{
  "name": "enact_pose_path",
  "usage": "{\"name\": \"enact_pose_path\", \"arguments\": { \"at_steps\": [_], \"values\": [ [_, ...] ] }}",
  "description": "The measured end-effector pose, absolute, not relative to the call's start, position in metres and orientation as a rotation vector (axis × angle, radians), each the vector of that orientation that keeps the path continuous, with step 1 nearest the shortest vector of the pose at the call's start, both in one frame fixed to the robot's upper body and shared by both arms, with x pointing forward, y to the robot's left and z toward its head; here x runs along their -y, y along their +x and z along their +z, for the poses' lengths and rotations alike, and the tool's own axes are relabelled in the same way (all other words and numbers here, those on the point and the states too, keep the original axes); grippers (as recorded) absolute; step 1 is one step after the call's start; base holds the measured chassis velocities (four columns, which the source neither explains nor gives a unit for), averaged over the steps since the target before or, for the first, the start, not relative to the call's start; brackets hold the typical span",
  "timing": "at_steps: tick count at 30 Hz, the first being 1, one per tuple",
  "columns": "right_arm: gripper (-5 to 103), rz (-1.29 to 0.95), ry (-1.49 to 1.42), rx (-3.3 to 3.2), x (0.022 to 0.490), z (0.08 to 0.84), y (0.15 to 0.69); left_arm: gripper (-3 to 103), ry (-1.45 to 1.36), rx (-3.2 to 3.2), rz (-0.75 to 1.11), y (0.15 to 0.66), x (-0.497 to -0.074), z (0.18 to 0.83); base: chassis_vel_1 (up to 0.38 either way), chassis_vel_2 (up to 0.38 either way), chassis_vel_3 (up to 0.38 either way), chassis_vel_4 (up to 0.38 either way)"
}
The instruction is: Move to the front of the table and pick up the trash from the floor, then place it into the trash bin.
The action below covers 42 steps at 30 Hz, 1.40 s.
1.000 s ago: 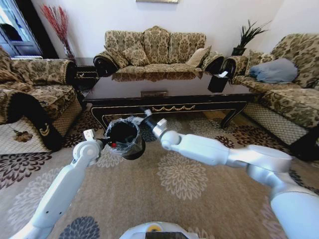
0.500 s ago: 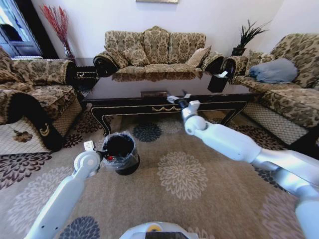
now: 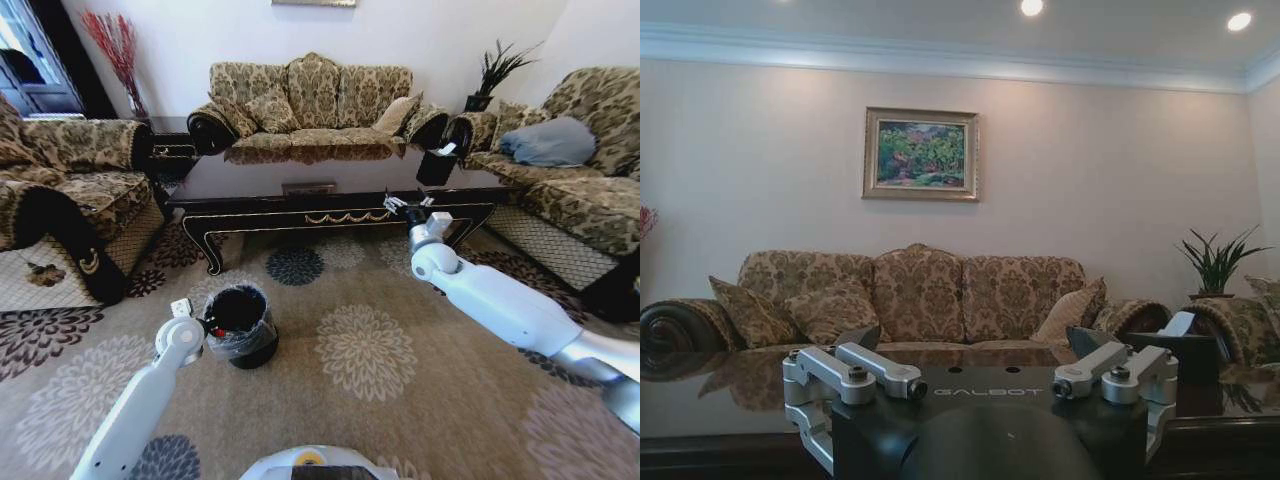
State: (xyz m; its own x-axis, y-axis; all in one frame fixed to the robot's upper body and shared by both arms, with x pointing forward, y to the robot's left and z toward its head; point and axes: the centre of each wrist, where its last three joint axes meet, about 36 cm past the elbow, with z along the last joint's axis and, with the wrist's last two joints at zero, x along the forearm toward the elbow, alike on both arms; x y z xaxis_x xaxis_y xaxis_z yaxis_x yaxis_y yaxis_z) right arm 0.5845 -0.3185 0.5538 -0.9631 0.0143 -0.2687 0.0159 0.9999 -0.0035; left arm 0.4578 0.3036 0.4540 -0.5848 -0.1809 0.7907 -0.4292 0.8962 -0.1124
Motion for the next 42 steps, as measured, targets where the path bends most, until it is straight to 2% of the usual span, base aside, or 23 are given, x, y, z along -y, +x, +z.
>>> {"name": "enact_pose_path", "arguments": {
  "at_steps": [18,19,21,23,27,29,30,31,33,36,38,42],
  "values": [
    [100,-0.028,0.031,-2.865,0.338,0.552,0.573,2,0.507,2.19,0.376,0.47,-0.305,0.444,0.0,0.0,0.0,0.0],
    [100,-0.027,0.029,-2.865,0.338,0.552,0.571,-1,0.506,2.186,0.39,0.47,-0.304,0.444,0.0,0.0,0.0,0.0],
    [100,-0.025,0.017,-2.862,0.336,0.553,0.568,10,0.493,2.187,0.403,0.467,-0.302,0.447,0.0,0.0,0.0,0.0],
    [100,-0.025,0.013,-2.861,0.335,0.553,0.568,10,0.492,2.189,0.404,0.466,-0.301,0.448,0.0,0.0,0.0,0.0],
    [100,-0.025,0.008,-2.851,0.337,0.557,0.562,31,0.485,2.215,0.407,0.454,-0.301,0.467,0.0,0.0,0.0,0.0],
    [100,-0.025,0.008,-2.849,0.337,0.558,0.561,31,0.485,2.223,0.409,0.45,-0.301,0.473,0.0,0.0,0.0,0.0],
    [100,-0.02,0.009,-2.848,0.338,0.557,0.558,42,0.48,2.242,0.412,0.442,-0.302,0.485,0.0,0.0,0.0,0.0],
    [100,-0.016,0.01,-2.849,0.338,0.556,0.556,47,0.477,2.253,0.412,0.437,-0.303,0.491,0.0,0.0,0.0,0.0],
    [100,-0.011,0.011,-2.851,0.339,0.555,0.554,47,0.477,2.269,0.411,0.431,-0.305,0.5,0.0,0.0,0.0,0.0],
    [100,0.005,0.016,-2.864,0.34,0.548,0.547,64,0.493,2.329,0.381,0.412,-0.311,0.522,0.0,0.0,0.0,0.0],
    [100,0.008,0.019,-2.868,0.34,0.545,0.545,64,0.506,2.355,0.357,0.407,-0.313,0.527,0.0,0.0,0.0,0.0],
    [100,0.02,-0.016,-2.884,0.343,0.532,0.535,86,0.408,2.595,0.329,0.384,-0.341,0.535,0.0,0.0,0.0,0.0]
  ]
}}
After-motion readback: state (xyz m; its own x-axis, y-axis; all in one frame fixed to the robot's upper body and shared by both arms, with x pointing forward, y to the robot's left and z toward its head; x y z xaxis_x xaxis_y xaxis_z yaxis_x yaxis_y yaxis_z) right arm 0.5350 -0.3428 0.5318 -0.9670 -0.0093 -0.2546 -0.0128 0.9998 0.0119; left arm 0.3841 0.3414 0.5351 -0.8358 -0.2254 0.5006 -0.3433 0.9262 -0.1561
